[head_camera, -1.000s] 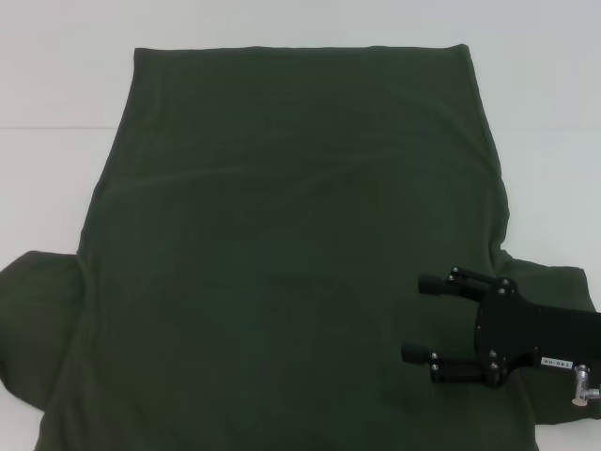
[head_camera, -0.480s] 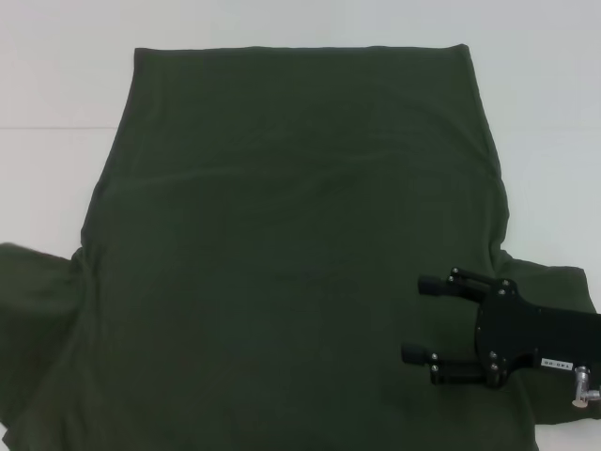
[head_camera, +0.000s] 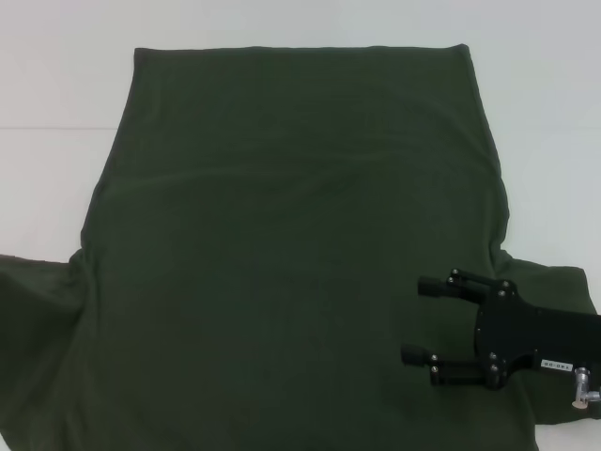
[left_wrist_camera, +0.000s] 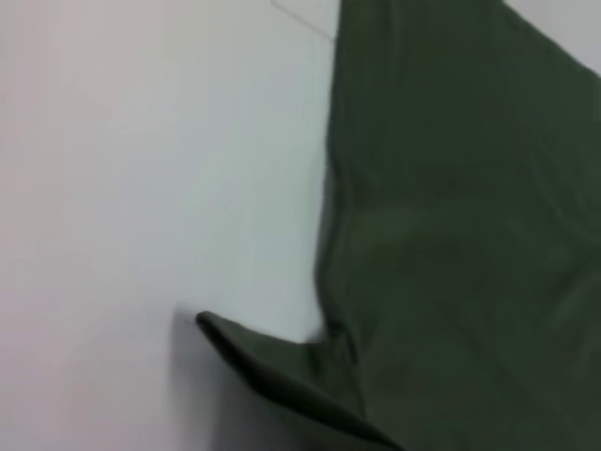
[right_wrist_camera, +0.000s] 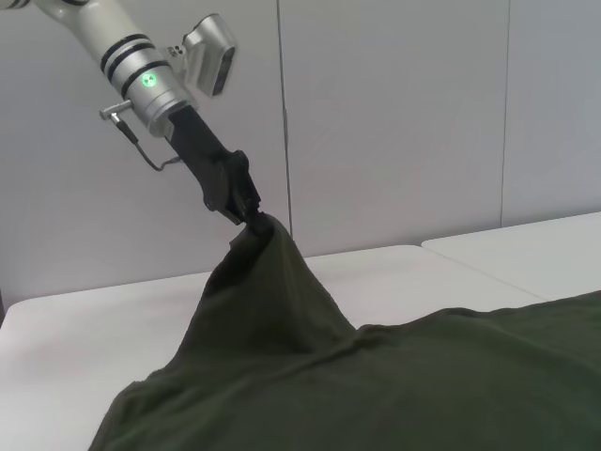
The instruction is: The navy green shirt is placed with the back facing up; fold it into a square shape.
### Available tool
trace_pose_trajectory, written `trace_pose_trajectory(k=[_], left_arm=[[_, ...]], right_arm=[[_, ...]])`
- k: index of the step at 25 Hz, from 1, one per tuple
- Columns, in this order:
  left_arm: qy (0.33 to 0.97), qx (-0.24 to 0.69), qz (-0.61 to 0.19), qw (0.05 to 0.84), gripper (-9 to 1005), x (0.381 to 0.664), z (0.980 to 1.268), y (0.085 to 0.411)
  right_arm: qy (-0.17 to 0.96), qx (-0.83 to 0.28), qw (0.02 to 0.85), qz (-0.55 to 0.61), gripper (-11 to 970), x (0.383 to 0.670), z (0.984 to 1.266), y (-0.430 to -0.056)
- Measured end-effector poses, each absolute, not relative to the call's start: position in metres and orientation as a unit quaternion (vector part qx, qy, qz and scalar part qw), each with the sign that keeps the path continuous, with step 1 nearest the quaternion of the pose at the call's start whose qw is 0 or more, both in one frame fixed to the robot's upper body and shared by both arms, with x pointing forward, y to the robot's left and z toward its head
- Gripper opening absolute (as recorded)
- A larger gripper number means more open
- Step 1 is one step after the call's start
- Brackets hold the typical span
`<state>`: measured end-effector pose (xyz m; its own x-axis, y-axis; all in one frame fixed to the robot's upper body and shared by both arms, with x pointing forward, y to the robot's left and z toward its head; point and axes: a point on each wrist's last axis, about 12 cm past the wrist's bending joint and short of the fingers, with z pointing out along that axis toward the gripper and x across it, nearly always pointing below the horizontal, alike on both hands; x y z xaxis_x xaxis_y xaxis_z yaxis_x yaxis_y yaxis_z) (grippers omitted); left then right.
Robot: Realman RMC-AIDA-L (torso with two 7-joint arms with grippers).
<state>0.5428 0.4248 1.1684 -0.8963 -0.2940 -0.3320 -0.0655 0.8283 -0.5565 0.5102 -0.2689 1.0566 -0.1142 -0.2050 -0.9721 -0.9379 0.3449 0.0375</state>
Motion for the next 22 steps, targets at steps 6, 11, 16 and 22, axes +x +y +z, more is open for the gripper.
trace_pose_trajectory(k=[6,11,16,22], left_arm=[[0.924,-0.075,-0.317,0.203,28,0.553,1.17,0.399],[0.917,-0.06,-0.344,0.191,33,0.563,1.16,0.369],[0.913,-0.063,-0.362,0.178,37,0.567,1.139,0.347],[0.886,-0.072,-0.421,0.181,43,0.565,1.121,0.332]], right_arm=[[0.651,-0.438,0.5,0.367,916,0.509,1.056,-0.269],[0.65,-0.438,0.5,0.368,916,0.509,1.056,-0.269],[0.65,-0.438,0.5,0.369,916,0.509,1.056,-0.268],[0.65,-0.438,0.5,0.369,917,0.509,1.056,-0.269]])
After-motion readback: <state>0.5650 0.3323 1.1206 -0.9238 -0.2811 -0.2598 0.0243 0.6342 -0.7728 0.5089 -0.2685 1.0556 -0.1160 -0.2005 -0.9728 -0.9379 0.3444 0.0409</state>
